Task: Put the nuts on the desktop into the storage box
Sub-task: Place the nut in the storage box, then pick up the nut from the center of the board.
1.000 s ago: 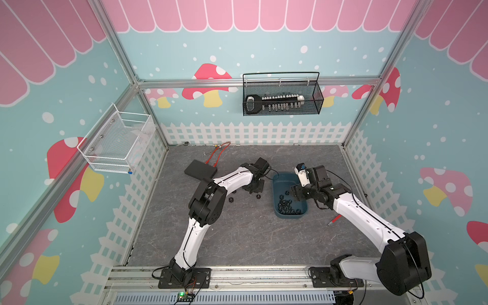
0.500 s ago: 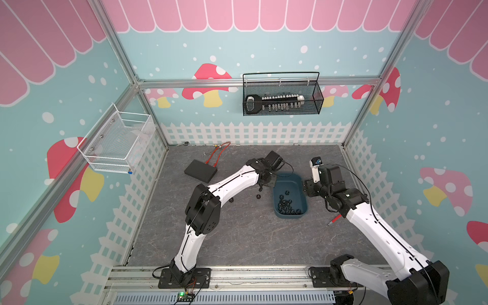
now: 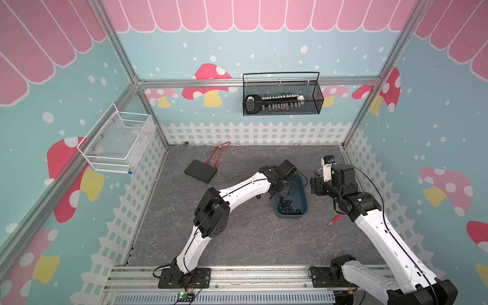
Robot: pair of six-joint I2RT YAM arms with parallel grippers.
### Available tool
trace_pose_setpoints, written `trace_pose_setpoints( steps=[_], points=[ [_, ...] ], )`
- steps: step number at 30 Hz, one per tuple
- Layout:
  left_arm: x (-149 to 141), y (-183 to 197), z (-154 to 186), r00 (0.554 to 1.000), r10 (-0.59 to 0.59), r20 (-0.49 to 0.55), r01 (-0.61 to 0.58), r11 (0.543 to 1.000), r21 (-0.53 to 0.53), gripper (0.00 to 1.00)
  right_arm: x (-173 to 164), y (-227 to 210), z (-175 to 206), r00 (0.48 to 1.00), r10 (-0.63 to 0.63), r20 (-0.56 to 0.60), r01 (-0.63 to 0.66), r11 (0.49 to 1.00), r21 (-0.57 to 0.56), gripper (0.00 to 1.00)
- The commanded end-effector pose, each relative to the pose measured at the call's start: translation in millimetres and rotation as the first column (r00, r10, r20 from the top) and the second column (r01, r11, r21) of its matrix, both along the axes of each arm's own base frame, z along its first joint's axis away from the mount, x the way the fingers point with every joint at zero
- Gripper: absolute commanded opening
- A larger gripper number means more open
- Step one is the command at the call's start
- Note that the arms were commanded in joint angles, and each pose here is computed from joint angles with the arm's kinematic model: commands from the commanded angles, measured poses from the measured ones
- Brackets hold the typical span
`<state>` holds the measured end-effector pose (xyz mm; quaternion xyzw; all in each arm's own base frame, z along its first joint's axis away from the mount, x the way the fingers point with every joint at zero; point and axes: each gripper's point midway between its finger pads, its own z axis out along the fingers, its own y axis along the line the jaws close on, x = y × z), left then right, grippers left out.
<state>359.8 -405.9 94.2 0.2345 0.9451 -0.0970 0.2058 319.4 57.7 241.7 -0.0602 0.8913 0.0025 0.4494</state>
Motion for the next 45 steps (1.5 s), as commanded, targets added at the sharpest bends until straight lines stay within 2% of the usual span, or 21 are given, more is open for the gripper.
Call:
trace_pose_setpoints(
  steps=[1,3,5,8,11,13,16,19,22,26,39,45],
  points=[
    [2.1,-13.1,19.2,1.000,-0.013,0.019,0.014,0.999,-0.046,0.44,-4.9,7.5,4.3,0.998,0.055,0.001,-0.055,0.998,0.016,0.84],
    [3.4,-14.3,21.1,1.000,-0.012,0.024,0.013,0.999,-0.050,0.59,-5.9,8.5,3.2,0.998,0.062,-0.002,-0.062,0.998,0.017,0.84],
    [4.0,-14.8,22.9,1.000,-0.011,0.028,0.012,0.999,-0.052,0.65,-6.7,8.5,3.0,0.998,0.064,-0.003,-0.064,0.998,0.019,0.84],
    [9.0,-13.0,32.9,0.998,0.005,0.059,-0.002,0.999,-0.054,0.69,-9.1,11.0,7.8,0.997,0.083,0.008,-0.083,0.996,0.024,0.84],
    [20.5,-4.5,57.7,0.990,0.045,0.134,-0.038,0.998,-0.055,0.72,-16.6,24.9,15.4,0.985,0.173,0.026,-0.174,0.983,0.051,0.84],
    [31.6,10.4,77.2,0.981,0.089,0.172,-0.079,0.995,-0.067,0.76,-25.4,40.7,19.9,0.961,0.272,0.041,-0.275,0.958,0.082,0.84],
    [44.6,41.2,86.5,0.974,0.151,0.171,-0.141,0.988,-0.071,0.76,-41.4,65.5,23.3,0.909,0.414,0.053,-0.417,0.897,0.147,0.84],
    [46.9,73.3,69.9,0.972,0.193,0.133,-0.192,0.981,-0.025,0.76,-55.3,82.4,20.9,0.862,0.504,0.048,-0.503,0.842,0.192,0.83],
    [35.6,92.9,38.2,0.975,0.207,0.079,-0.211,0.977,0.042,0.76,-62.4,86.2,16.0,0.854,0.520,0.030,-0.515,0.834,0.197,0.83],
    [17.0,96.1,-0.1,0.981,0.193,0.007,-0.192,0.976,0.103,0.75,-72.3,94.8,24.3,0.836,0.546,0.058,-0.544,0.809,0.221,0.83],
    [10.3,97.1,-49.0,0.977,0.207,-0.048,-0.196,0.965,0.175,0.70,-66.9,94.4,9.7,0.868,0.496,0.011,-0.483,0.839,0.251,0.79],
    [7.2,101.9,-62.8,0.976,0.207,-0.066,-0.190,0.961,0.204,0.70,-67.9,98.6,2.3,0.862,0.506,0.001,-0.487,0.828,0.280,0.78]
  ],
)
